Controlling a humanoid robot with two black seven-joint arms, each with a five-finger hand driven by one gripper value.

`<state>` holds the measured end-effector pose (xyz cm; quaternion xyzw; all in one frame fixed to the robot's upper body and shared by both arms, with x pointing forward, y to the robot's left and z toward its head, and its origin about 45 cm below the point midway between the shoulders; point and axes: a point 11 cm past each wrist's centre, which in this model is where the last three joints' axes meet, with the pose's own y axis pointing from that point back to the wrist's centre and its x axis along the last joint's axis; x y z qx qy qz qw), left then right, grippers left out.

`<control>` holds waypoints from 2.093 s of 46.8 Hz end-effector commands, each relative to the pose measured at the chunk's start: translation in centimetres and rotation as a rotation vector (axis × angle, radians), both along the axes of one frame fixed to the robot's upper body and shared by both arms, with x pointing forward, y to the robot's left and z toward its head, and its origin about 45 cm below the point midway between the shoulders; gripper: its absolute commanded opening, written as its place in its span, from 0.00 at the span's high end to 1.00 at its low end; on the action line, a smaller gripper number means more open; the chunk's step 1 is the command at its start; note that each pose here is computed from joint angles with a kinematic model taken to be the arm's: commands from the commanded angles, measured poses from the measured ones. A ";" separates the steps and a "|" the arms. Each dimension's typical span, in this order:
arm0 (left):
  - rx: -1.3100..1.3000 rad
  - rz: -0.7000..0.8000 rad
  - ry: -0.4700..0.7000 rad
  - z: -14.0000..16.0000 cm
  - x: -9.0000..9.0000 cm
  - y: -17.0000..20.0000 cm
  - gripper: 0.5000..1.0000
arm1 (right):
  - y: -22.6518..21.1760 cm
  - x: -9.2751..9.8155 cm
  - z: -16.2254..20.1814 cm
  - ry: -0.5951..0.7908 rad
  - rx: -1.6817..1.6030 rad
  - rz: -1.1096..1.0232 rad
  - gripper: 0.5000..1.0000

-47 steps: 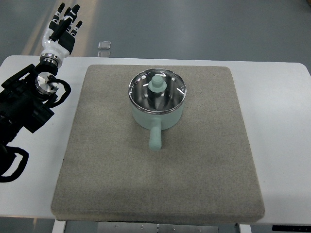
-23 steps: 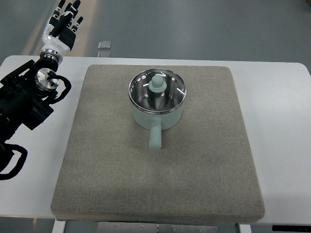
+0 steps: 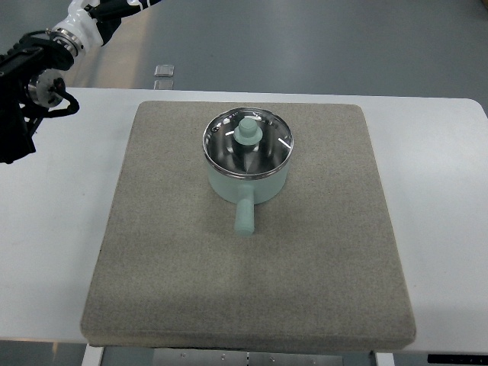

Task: Place lid left of pot with left hand
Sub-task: 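Swing the left hand over the pot toward the glass lid's knob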

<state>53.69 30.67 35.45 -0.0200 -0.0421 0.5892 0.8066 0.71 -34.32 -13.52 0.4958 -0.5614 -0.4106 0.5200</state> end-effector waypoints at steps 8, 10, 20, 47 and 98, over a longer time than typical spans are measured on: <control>0.336 -0.236 -0.050 4.0 -1.6 -3.5 0.01 | 0.0 0.0 0.0 0.000 0.001 0.000 0.16; 0.423 -0.280 -0.042 4.0 -1.9 -4.1 0.01 | 0.0 0.0 0.0 0.000 0.000 0.001 0.16; 0.655 -0.499 -0.006 4.1 -3.7 -5.9 0.01 | 0.0 -0.1 0.0 0.001 0.000 -0.001 0.16; 1.069 -0.693 -0.139 8.9 -5.6 -10.0 0.01 | 0.0 0.0 0.0 0.000 0.000 0.000 0.16; 1.467 -1.053 -0.302 2.3 -8.0 -19.0 0.01 | 0.0 0.0 0.0 0.000 0.000 0.000 0.16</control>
